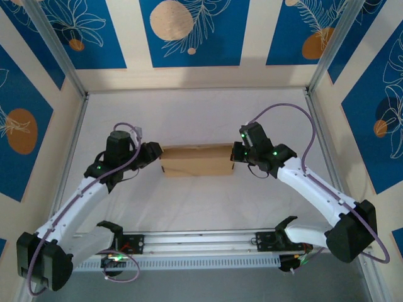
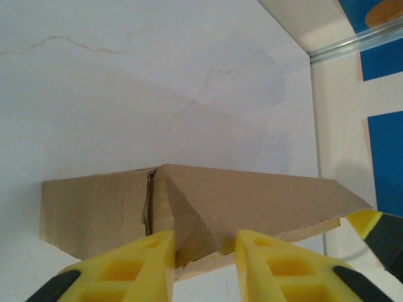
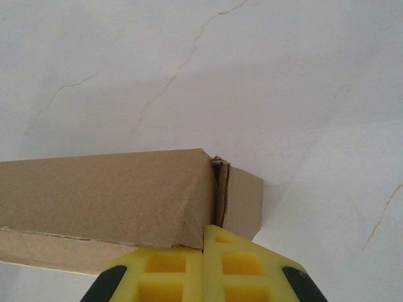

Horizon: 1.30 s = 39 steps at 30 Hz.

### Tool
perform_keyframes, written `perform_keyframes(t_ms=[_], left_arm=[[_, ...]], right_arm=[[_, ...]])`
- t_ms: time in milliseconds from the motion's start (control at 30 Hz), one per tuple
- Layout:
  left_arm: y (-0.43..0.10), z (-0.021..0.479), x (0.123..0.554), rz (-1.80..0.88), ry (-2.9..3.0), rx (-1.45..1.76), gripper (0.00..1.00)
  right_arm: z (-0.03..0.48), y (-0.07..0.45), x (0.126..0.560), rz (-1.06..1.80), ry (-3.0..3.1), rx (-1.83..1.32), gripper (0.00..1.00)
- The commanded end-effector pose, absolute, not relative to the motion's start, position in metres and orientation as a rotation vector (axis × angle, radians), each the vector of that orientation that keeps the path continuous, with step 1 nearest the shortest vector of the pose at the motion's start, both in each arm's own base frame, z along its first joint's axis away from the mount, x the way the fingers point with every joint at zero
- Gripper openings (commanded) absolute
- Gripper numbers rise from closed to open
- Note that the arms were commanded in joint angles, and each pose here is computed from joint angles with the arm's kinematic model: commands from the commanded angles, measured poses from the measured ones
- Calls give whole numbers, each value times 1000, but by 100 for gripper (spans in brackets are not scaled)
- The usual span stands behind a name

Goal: Fold the paper box

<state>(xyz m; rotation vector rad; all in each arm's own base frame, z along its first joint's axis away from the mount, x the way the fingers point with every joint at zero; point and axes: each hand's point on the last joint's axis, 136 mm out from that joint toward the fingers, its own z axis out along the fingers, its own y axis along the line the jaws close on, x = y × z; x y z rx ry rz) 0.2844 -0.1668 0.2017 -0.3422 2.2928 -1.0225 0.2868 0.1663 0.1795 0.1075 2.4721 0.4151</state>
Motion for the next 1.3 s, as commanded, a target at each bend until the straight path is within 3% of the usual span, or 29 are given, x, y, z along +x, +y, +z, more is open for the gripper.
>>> perform_keyframes(t_ms=[0, 333, 567, 767, 867, 1133, 1267], left_arm=[[-171, 184, 278, -1002, 2333, -333, 28], [-163, 159, 271, -935, 2381, -348, 24], [-159, 150, 266, -925, 2383, -376, 22], [-160, 154, 271, -907, 2385, -361, 22], [-159, 156, 273, -901, 2382, -363, 22], [-160, 158, 276, -894, 2379, -361, 22], [-159, 160, 276, -883, 2382, -350, 22]], right_arm=[[155, 158, 268, 331, 2595, 109, 4], [152, 158, 262, 338, 2611, 90, 9], [159, 165, 257, 413, 2615, 38, 25], [178, 167, 252, 498, 2601, -17, 52], [189, 164, 247, 548, 2591, -48, 59], [222, 172, 234, 897, 2502, -113, 50], [225, 160, 248, 1026, 2489, 155, 48]])
